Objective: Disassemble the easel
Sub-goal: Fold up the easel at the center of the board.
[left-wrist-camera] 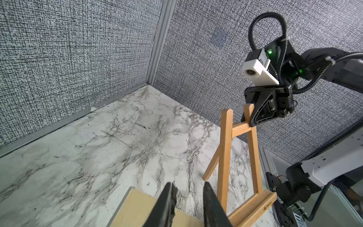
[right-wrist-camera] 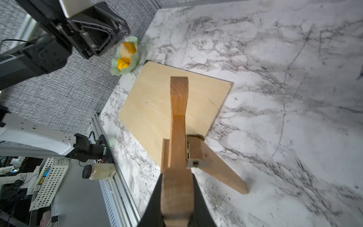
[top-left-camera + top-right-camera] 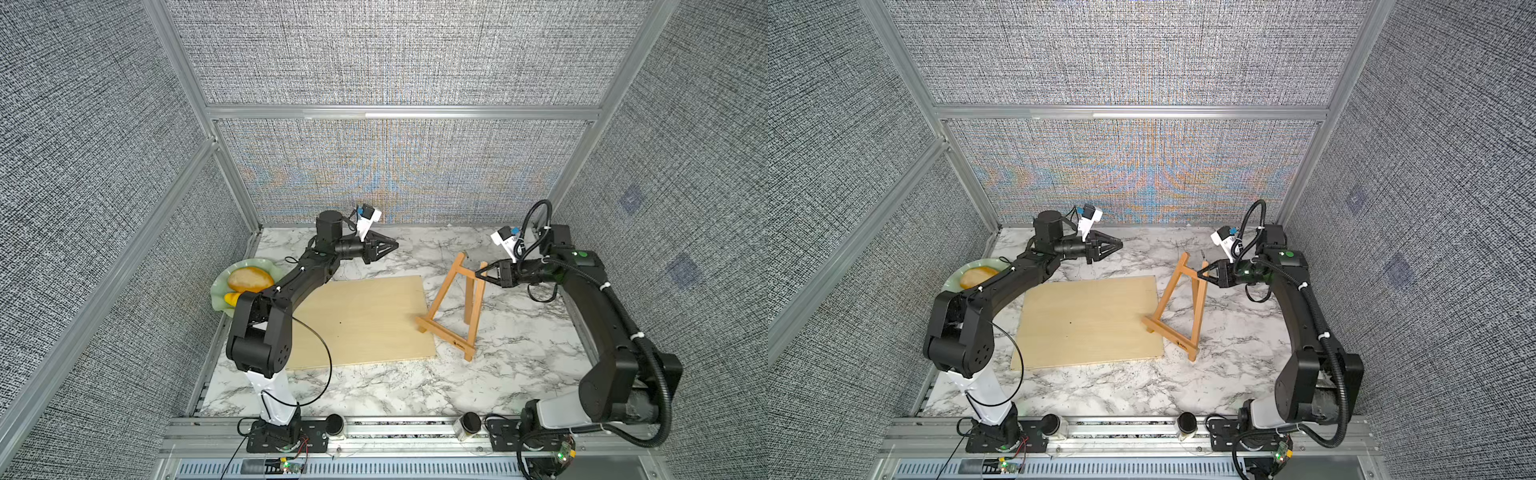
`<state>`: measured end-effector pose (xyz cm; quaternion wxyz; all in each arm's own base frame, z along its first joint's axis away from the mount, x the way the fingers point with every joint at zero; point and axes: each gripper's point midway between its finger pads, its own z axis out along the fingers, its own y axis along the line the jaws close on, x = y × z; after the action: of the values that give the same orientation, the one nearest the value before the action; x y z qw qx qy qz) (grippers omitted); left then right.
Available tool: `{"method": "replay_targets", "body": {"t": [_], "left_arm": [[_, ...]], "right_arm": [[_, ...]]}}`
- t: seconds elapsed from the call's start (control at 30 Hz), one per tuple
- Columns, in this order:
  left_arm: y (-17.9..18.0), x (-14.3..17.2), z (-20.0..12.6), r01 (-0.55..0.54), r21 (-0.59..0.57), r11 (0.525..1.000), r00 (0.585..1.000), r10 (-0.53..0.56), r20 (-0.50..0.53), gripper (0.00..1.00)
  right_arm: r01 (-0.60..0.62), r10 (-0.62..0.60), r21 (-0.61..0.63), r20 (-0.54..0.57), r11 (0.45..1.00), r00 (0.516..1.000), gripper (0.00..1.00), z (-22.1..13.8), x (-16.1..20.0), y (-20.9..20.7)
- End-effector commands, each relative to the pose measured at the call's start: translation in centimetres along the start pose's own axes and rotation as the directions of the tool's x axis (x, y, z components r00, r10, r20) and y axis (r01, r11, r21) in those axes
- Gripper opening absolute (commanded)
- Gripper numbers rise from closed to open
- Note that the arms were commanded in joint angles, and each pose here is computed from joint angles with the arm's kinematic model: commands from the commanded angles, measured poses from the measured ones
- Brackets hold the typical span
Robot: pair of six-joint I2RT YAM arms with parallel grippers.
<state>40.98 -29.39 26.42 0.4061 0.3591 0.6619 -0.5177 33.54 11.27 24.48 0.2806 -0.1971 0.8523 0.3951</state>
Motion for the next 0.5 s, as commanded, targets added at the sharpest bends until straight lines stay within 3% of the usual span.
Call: {"method": "replay_targets", "body": {"t": [0.0,0.47], "left_arm": [[-0.1,0.0,0.1,-0.012,0.018,1.0,1.0,0.012,-0.002,0.29],[0.5,0.6,0.4,-0.009,0.013,1.0,1.0,0.009,-0.024,0.28]], "right_arm": [[-0.027,0.024,-0.077,-0.04,0.997,0.999,0.0,-0.2,1.5,-0.1],[-0.203,0.203,0.024,-0.015,0.979,0.979,0.0,-0.5,1.2,-9.2]]}}
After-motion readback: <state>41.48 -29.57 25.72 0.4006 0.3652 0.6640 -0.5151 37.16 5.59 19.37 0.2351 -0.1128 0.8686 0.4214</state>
